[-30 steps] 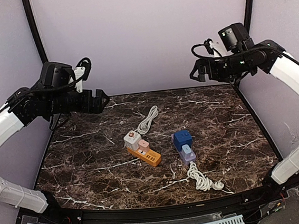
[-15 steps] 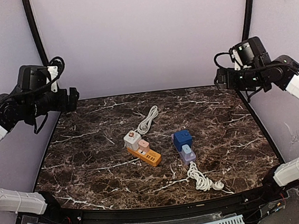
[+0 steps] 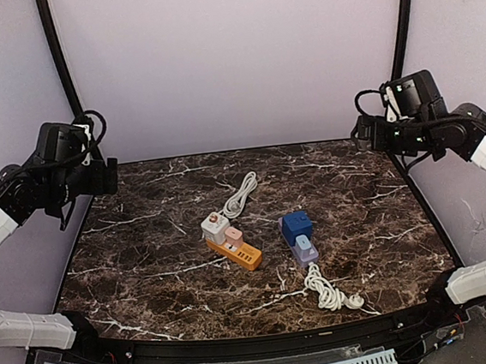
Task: Insert the plug
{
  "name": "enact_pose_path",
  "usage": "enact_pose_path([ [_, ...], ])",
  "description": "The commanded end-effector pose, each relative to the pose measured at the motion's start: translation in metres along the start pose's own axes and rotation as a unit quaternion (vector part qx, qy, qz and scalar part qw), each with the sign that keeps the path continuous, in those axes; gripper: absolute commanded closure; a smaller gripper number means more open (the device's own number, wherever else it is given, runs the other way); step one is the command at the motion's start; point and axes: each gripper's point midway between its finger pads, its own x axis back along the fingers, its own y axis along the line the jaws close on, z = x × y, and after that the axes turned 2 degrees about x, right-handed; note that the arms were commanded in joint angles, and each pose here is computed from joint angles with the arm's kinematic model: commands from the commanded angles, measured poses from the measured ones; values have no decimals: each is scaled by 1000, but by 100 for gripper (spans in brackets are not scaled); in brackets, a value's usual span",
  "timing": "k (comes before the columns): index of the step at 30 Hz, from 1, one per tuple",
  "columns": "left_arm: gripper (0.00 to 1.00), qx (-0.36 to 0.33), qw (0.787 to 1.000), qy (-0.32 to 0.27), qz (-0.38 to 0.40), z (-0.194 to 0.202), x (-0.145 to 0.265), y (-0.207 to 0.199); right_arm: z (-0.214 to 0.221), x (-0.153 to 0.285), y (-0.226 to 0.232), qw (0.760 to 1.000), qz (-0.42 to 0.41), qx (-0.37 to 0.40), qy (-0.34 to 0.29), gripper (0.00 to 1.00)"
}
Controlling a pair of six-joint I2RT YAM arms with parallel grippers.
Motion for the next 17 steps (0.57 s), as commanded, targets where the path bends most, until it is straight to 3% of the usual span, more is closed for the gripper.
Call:
enact_pose_path([
  [1, 0, 16, 1000, -2, -16, 5, 6, 13, -3, 5, 3, 999, -20, -19, -20, 1],
  [17, 0, 49, 999, -5, -11, 14, 16, 21, -3, 7, 9, 998, -46, -28, -27, 1],
])
